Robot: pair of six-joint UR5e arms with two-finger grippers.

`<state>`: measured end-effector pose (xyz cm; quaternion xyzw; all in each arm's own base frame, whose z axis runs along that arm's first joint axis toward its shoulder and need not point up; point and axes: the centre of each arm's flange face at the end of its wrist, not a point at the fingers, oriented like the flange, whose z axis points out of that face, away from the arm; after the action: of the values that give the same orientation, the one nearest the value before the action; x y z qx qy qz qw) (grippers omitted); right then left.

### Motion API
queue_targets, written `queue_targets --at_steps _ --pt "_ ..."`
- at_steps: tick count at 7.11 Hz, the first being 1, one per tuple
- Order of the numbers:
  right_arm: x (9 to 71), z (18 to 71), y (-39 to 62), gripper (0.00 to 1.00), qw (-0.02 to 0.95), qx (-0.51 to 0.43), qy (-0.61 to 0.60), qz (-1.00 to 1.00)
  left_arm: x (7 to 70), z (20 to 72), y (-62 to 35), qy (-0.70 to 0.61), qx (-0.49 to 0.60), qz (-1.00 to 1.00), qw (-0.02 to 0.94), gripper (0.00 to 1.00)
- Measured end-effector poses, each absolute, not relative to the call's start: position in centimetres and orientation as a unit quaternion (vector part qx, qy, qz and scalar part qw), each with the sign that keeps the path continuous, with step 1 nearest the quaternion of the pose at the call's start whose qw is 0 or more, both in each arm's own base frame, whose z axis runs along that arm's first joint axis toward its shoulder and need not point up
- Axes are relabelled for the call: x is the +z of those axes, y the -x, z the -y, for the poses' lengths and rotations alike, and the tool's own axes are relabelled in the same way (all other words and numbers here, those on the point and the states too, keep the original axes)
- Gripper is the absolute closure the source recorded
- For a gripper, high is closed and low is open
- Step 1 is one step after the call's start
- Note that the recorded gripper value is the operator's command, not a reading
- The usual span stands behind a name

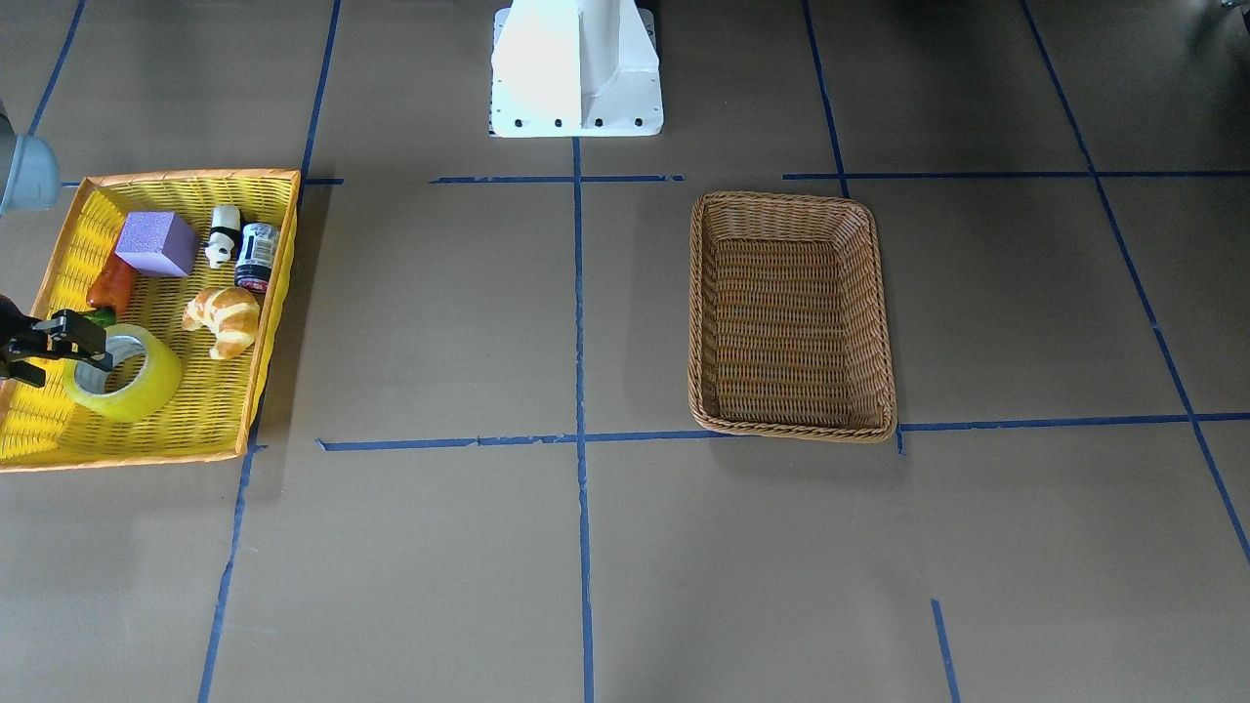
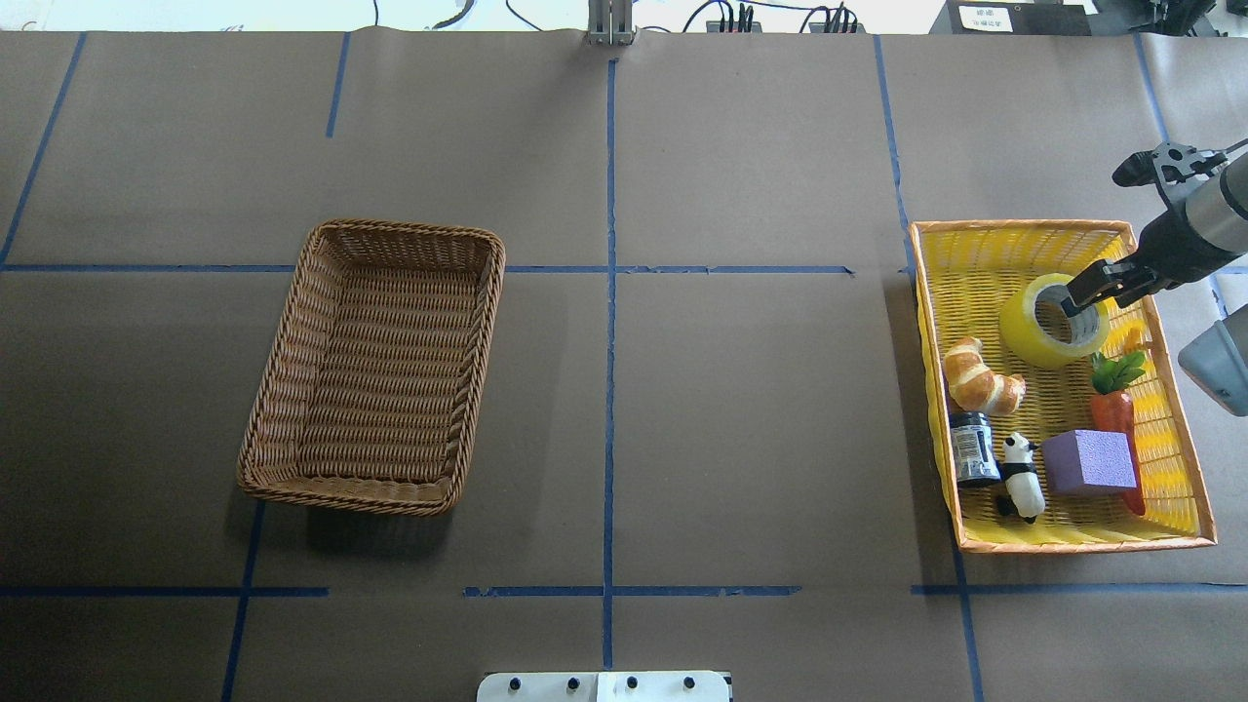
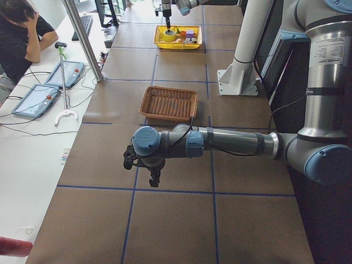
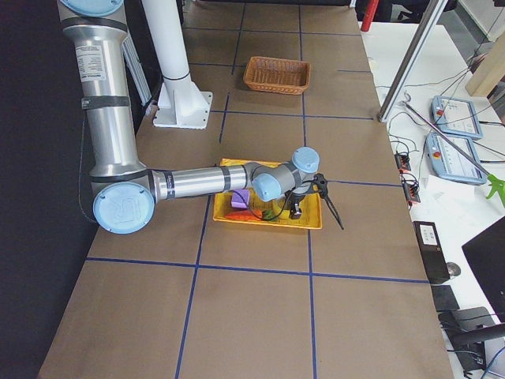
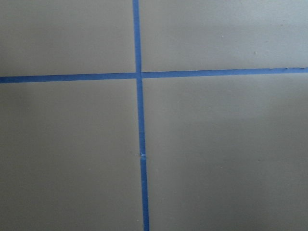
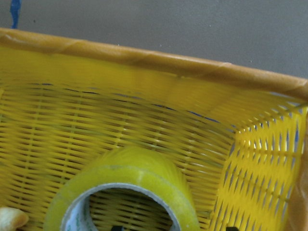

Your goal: Move tape to another basket

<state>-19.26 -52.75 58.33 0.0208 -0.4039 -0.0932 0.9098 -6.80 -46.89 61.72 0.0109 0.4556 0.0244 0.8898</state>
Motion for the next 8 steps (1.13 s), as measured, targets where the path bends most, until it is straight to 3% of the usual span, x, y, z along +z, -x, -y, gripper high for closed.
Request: queue_targets --at_steps 2,4,8 --pt "58.8 52.6 19.8 0.66 0.91 -0.096 -0.016 0.402 61.5 47.0 6.8 -0.012 0.025 -0.458 0.888 0.0" --pt "59.0 52.5 20.2 0.98 0.913 -0.1 -0.016 0.396 61.2 47.0 6.8 -0.015 0.026 -0.459 0.888 0.0" --pt "55.0 53.5 20.5 1.0 0.904 -0.106 -0.045 0.411 59.1 47.6 6.7 -0.016 0.003 -0.464 0.886 0.0"
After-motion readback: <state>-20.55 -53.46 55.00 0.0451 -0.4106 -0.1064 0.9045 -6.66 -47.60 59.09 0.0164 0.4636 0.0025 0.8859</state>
